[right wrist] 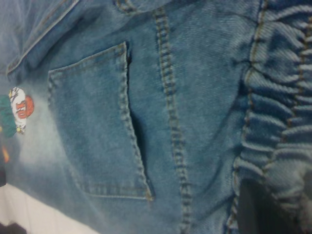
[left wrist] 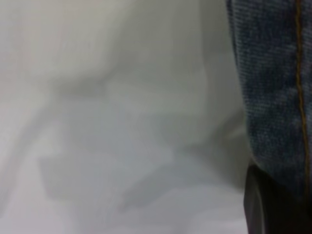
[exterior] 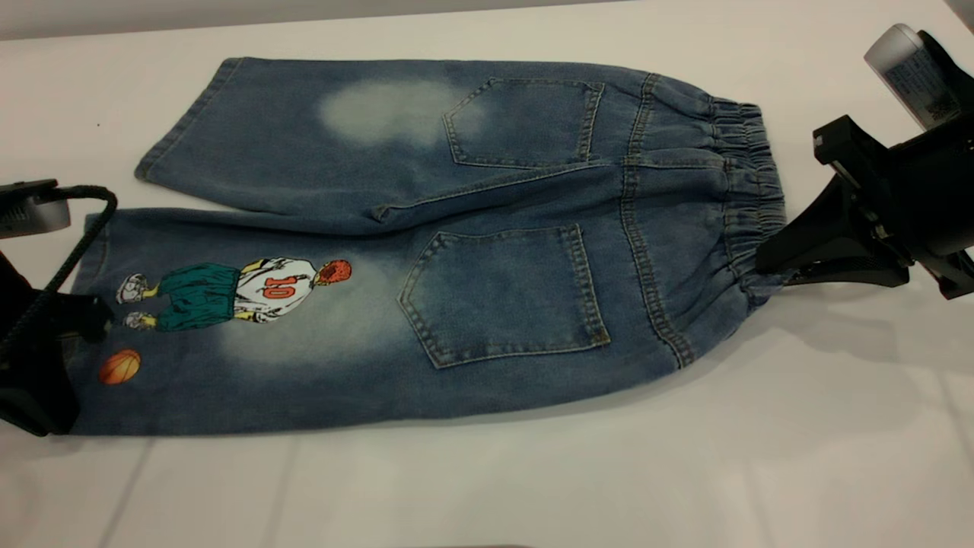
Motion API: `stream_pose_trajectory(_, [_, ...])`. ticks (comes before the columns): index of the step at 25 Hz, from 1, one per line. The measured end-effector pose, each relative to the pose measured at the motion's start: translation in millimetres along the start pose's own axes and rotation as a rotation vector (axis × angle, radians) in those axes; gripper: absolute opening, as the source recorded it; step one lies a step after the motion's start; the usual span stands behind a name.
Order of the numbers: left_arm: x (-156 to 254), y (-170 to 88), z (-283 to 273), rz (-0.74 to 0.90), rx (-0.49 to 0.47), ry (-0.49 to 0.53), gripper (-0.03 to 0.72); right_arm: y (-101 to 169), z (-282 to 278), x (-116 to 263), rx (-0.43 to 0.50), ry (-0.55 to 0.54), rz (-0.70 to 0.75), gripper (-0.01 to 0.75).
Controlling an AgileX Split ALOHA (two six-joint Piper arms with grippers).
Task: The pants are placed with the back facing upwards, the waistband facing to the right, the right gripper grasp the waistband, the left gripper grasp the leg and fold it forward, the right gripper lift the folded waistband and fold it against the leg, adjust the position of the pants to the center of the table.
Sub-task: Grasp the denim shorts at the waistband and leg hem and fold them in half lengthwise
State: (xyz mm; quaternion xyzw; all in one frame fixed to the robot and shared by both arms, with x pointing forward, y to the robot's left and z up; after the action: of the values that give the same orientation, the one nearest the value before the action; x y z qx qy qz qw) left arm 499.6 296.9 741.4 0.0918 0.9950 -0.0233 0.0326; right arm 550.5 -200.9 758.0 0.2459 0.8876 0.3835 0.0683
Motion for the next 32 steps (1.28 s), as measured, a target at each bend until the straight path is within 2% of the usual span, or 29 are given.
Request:
stream_pose_trajectory(2, [1, -3, -5, 0.006, 0.017, 0.030, 0.044, 2, 0, 3, -0.008, 0.019, -0.014, 0.031])
stream_pose_trajectory(5, [-8, -10, -27, 0.034, 0.021, -0.003, 0.044, 9, -6, 8, -0.014, 0.044, -0.038, 0.031])
stream_pose_trajectory(9, [-33, -17, -79, 0.082, -0.003, -0.168, 0.044, 30, -23, 10, -0.035, 0.038, -0.087, 0.031])
stream_pose_trajectory(13, [-57, -18, -137, 0.101, -0.040, -0.365, 0.044, 63, -48, 6, -0.078, -0.007, -0.179, 0.031])
stream_pose_trajectory(17, [-80, -15, -168, 0.106, -0.068, -0.487, 0.044, 93, -62, -15, -0.113, -0.057, -0.241, 0.031])
stream_pose_trajectory(22, [-103, -8, -161, 0.098, -0.095, -0.550, 0.044, 104, -62, -43, -0.099, -0.109, -0.242, 0.031])
stream_pose_trajectory(26, [-127, 1, -145, 0.087, -0.134, -0.628, 0.044, 98, -50, -67, -0.068, -0.141, -0.219, 0.031])
stream_pose_trajectory(32, [-163, 5, -116, 0.098, -0.194, -0.760, 0.044, 88, -26, -92, -0.072, -0.147, -0.190, 0.031])
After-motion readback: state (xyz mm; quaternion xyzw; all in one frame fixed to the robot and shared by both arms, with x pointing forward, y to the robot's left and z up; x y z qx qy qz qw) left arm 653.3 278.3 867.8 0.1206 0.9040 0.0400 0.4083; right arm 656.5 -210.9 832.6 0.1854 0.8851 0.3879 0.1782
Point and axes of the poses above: a point on each arm's last joint axis where the gripper is mounted, z pointing out along that axis toward the gripper, y along the wrist's bending axis when the last joint is at zero, x = y × z, the point moved 9 cm from there along z, pointing out along that axis toward the gripper, and after that the axes turned 14 degrees about z, right-handed, at the moved point
